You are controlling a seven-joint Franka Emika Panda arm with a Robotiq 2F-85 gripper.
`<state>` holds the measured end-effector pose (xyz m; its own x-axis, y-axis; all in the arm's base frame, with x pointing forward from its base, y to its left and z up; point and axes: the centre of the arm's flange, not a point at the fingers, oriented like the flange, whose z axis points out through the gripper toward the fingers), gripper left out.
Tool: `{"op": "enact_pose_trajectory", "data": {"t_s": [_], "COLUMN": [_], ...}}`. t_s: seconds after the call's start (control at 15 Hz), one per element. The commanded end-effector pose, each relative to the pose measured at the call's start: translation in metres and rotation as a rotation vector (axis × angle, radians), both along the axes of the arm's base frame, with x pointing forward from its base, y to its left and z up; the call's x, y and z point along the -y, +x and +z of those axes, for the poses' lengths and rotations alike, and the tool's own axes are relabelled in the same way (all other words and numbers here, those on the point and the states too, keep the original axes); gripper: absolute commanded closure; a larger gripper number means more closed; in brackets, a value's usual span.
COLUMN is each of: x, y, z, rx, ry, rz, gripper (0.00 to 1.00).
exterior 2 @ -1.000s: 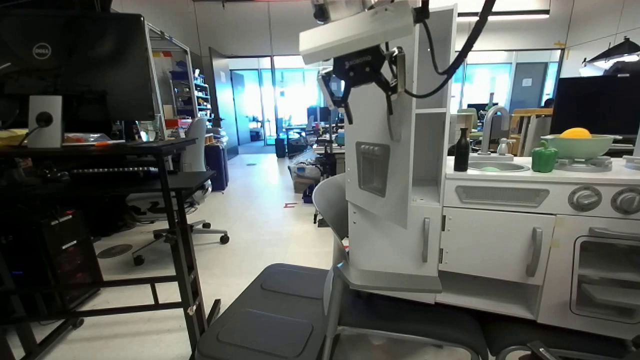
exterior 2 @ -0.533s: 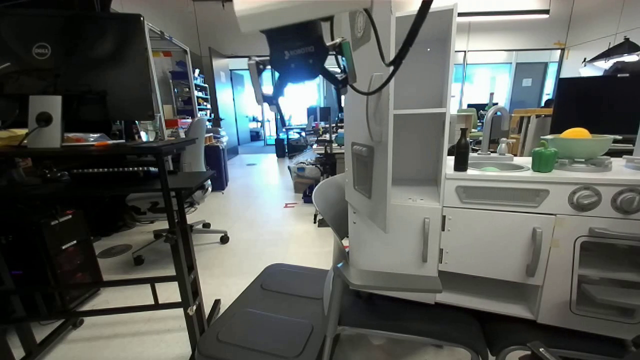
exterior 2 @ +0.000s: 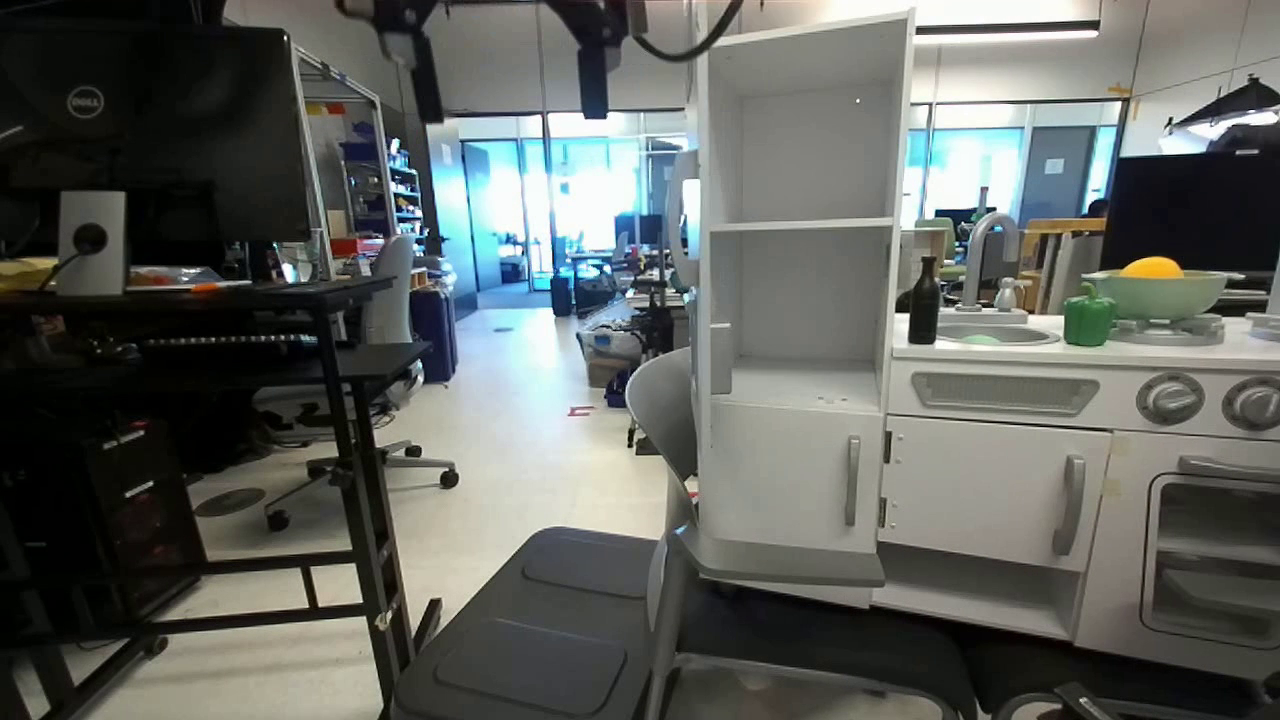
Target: Open the upper cabinet on the left, place the black bottle on the top shelf of the cabinet, place the green pepper from the counter on the top shelf in the cabinet
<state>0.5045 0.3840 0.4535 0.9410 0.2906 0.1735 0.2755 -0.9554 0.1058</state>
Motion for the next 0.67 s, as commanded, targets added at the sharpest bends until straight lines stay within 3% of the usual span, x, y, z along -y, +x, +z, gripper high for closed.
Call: {"op": "enact_pose_trajectory", "data": {"t_s": [0.0, 0.27, 0.6], "x": [0.061, 0.143, 0.25], "y": [-0.046, -0.066, -0.054], "z": [0.043, 0.064, 0.034], "rx": [-0.126, -0.285, -0.326], "ry": [-0.05, -0.149, -0.18], "rz": [0.157, 0.248, 0.192], "gripper": [0.0, 0.0, 0.0]}}
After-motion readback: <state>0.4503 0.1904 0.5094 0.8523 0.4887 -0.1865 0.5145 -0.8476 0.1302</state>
